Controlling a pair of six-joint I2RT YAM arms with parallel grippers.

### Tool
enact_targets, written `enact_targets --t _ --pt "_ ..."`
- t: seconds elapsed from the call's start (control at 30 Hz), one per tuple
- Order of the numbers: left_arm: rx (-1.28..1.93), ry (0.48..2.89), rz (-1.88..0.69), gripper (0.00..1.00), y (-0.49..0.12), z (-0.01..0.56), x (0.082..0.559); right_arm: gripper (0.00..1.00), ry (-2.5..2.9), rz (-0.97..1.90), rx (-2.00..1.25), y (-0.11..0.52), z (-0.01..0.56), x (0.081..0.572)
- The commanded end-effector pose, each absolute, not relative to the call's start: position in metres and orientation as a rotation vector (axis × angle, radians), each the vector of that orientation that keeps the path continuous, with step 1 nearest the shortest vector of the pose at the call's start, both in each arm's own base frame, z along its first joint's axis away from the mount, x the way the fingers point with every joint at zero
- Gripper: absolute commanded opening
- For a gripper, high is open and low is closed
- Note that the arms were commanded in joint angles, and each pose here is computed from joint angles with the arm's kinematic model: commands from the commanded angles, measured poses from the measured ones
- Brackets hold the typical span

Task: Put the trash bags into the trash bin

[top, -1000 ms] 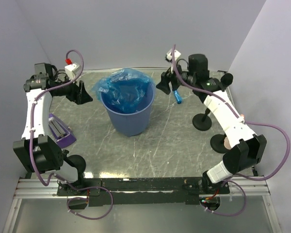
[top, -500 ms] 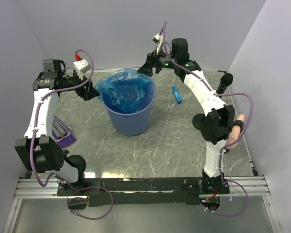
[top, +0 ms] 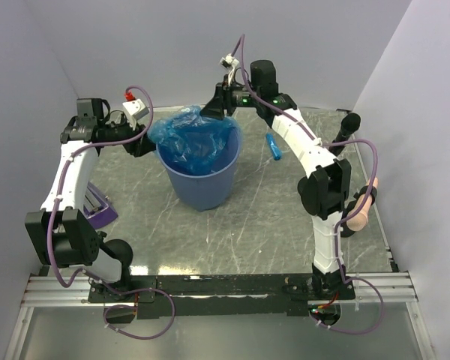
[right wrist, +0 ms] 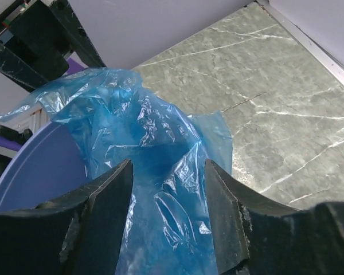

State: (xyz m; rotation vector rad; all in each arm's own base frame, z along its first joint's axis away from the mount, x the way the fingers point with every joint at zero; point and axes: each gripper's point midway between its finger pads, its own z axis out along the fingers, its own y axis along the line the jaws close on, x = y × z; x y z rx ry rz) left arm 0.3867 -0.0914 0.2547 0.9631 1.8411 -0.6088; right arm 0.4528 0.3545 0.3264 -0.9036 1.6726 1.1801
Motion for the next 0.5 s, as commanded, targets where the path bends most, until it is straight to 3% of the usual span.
enact_targets --t 0.0,0.07,0.2,0.33,0.47 --pt "1.016 1.736 -0.562 0.54 -0.096 0.276 0.387 0.63 1.600 1.178 -0.931 0.356 0.347 0.452" --pt "1.018 1.734 -0.543 0.52 -0.095 0.275 0.389 0.75 1.607 1.184 -0.934 0.356 0.344 0.451" --pt "1.024 1.730 -0.534 0.50 -0.094 0.272 0.390 0.82 1.585 1.216 -0.981 0.362 0.343 0.441" --pt "1.022 1.723 -0.539 0.44 -0.095 0.273 0.391 0.83 1.573 1.194 -1.018 0.371 0.337 0.438" --pt "1.019 1.711 -0.522 0.38 -0.094 0.276 0.392 0.76 1.540 1.142 -1.048 0.379 0.337 0.439"
